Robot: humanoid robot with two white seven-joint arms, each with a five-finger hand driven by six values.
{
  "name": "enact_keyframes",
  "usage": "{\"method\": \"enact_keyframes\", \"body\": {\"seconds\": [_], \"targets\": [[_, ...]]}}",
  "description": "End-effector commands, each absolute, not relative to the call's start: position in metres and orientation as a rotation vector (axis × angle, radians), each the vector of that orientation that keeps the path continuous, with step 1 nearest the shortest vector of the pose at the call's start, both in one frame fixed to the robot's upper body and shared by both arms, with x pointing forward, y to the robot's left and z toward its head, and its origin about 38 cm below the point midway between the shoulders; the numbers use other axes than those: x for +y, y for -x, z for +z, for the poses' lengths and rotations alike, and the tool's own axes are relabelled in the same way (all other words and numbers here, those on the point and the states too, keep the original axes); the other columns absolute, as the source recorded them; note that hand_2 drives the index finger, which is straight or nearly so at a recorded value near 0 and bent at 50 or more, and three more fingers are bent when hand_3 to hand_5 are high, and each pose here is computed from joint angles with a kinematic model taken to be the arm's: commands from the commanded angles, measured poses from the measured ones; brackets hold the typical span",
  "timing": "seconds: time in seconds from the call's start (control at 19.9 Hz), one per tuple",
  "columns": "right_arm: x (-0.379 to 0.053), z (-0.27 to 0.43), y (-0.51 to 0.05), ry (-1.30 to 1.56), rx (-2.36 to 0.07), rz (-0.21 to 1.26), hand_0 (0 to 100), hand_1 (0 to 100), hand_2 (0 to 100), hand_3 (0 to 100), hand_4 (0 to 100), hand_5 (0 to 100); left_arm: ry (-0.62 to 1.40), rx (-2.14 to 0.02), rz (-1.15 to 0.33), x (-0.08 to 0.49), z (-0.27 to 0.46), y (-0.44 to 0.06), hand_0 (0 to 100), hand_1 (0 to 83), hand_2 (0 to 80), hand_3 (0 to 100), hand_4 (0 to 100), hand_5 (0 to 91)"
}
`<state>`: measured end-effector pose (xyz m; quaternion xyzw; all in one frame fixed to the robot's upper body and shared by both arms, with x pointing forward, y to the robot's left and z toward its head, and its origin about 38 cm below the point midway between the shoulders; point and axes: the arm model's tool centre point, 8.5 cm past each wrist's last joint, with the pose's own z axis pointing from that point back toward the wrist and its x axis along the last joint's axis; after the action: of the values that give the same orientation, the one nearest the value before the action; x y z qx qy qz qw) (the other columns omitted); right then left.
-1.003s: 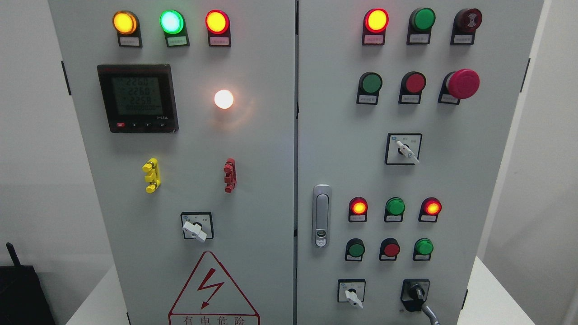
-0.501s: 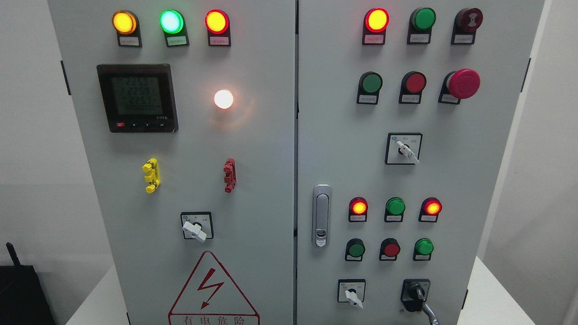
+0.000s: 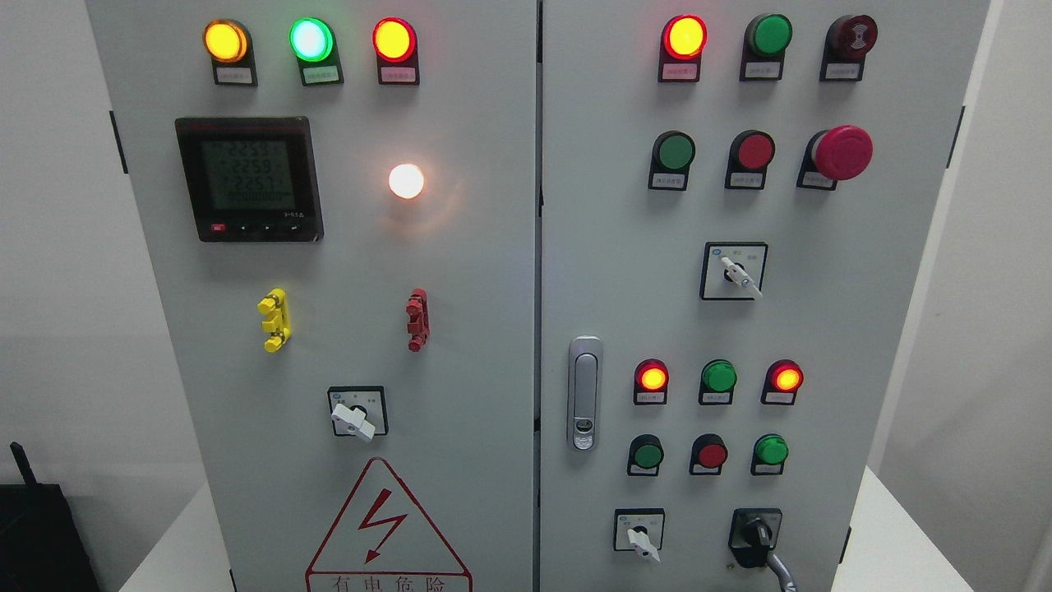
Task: Trip black knob to open circuit
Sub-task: 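Grip the black knob with the right hand and twist it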
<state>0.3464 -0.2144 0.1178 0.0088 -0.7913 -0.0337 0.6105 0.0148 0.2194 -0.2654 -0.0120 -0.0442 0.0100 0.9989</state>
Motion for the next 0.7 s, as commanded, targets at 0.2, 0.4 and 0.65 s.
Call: {"method": "enact_keyframes", "body": {"seconds": [0.2, 0.4, 0.65], "targets": [[-0.2061, 0.1279, -0.3489, -0.048, -1.858, -0.062, 82, 81, 0, 100, 100, 94, 0.024, -0.087, 0.023, 0.2189, -0.2654, -0.0146, 12, 38.9, 0.0, 0, 0, 0.0], [-0.2039, 0.1278, -0.3488, -0.054, -1.858, -0.064, 82, 81, 0, 100, 100, 94, 0.024, -0.087, 0.023, 0.2189, -0.2654, -0.0146, 12, 38.9, 0.0, 0, 0, 0.0], [-0.1971, 0.1273, -0.3475, -0.071, -1.857, -0.055, 82, 81, 0, 100, 100, 94, 0.024, -0.090, 0.023, 0.2189, -0.2654, -0.0157, 12, 38.9, 0.0, 0, 0, 0.0]]}}
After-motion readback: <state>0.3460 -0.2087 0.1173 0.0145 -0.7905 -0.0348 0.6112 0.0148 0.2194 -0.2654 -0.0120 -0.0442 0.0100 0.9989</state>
